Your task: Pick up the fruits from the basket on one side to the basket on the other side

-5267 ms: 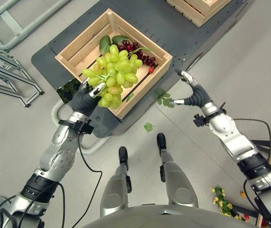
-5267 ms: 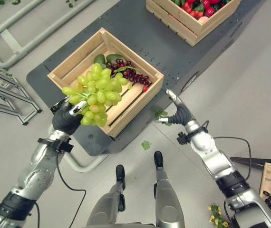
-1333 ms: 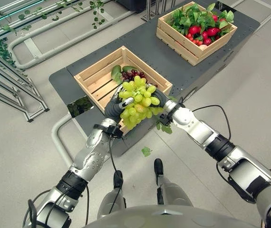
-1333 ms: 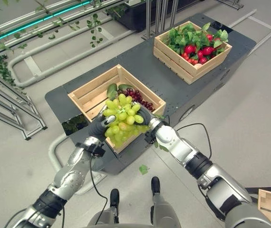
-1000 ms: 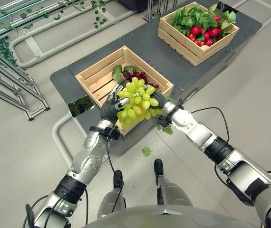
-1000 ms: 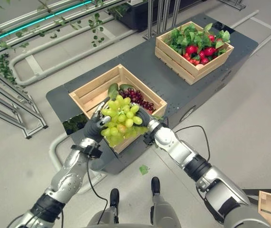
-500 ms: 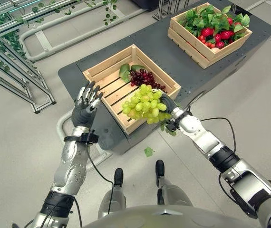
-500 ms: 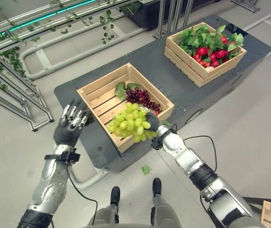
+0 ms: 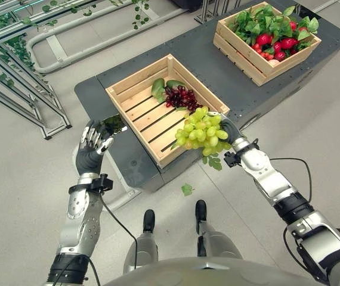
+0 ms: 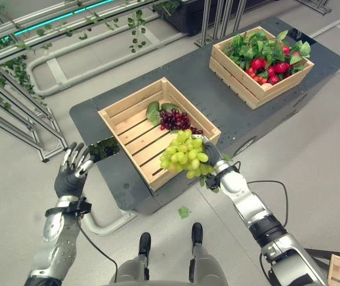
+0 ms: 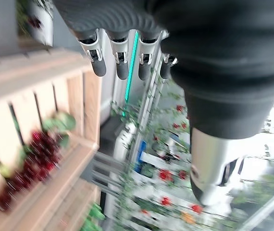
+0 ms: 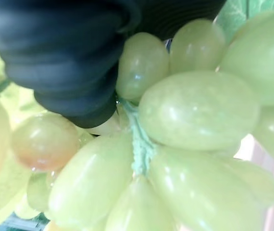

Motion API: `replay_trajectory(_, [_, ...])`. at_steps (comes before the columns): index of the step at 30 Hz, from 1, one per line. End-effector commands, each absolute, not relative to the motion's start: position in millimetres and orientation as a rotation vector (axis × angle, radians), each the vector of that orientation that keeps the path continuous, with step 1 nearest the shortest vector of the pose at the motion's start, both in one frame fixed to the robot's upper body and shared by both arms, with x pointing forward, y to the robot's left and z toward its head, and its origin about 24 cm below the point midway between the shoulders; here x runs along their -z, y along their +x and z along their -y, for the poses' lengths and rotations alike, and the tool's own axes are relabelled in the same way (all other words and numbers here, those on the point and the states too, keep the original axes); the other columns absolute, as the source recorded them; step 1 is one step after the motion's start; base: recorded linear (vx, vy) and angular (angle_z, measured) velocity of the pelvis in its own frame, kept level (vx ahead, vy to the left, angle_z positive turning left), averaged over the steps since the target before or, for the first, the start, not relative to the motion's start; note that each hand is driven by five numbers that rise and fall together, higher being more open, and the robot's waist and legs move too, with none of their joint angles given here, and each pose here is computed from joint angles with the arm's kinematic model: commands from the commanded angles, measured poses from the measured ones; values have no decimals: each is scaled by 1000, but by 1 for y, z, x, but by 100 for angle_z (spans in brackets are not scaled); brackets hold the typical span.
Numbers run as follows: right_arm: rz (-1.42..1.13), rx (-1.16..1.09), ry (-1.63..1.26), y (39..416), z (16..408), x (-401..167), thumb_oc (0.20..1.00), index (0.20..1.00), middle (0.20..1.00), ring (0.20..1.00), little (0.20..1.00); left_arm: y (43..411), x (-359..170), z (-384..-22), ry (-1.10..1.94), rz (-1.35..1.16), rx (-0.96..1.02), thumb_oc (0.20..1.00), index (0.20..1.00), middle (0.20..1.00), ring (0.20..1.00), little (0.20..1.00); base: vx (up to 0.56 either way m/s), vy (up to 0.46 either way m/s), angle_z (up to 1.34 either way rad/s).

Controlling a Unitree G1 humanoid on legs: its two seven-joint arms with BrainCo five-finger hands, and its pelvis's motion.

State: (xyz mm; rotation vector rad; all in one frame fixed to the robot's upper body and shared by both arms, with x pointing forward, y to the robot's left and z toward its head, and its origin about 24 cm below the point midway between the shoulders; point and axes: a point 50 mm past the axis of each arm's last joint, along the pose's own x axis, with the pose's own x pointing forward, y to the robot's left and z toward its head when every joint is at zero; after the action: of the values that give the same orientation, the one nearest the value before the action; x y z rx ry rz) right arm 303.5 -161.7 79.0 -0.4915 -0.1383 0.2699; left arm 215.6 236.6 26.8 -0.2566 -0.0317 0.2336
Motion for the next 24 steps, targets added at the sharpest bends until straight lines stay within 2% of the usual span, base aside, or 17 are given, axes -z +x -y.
replay_trajectory(1, [372, -223, -379, 302, 165, -127, 200, 200, 200, 200, 200, 210, -21, -257, -43, -1, -272, 1000, 1000, 1000, 1000, 1000, 0, 0, 0])
replay_trajectory(5, [363, -179, -347, 295, 180, -126, 200, 200, 200, 200, 200, 194, 18, -268, 96, -207, -305, 1000, 1000, 1000, 1000, 1000, 5, 19, 1])
replay_trajectory(9, [360, -112, -327, 285, 200, -126, 200, 200, 200, 200, 200, 159, 84, -274, 223, -578, -336, 1000, 1000, 1000, 1000, 1000, 22, 65, 1])
replay_trajectory(10, [356, -104, -324, 282, 203, -125, 200, 200, 200, 200, 200, 157, 87, -272, 264, -601, -310, 1000, 1000, 1000, 1000, 1000, 30, 79, -1])
replay_trajectory(12, [360, -74, -310, 277, 210, -125, 200, 200, 200, 200, 200, 133, 112, -275, 365, -780, -302, 1000, 1000, 1000, 1000, 1000, 33, 84, -1])
replay_trajectory(16, [330, -11, -294, 265, 224, -117, 200, 200, 200, 200, 200, 84, 146, -273, 335, -1083, -377, 1000, 1000, 1000, 1000, 1000, 39, 93, -8])
replay_trajectory(17, [311, 8, -289, 259, 229, -112, 200, 200, 200, 200, 200, 60, 154, -275, 323, -1207, -419, 1000, 1000, 1000, 1000, 1000, 49, 85, -17])
replay_trajectory(20, [284, 33, -283, 252, 235, -106, 200, 200, 200, 200, 200, 43, 157, -275, 312, -1279, -439, 1000, 1000, 1000, 1000, 1000, 35, 83, -13])
replay_trajectory(24, [265, 53, -279, 244, 240, -101, 200, 200, 200, 200, 200, 42, 155, -279, 350, -1273, -430, 1000, 1000, 1000, 1000, 1000, 15, 84, -14])
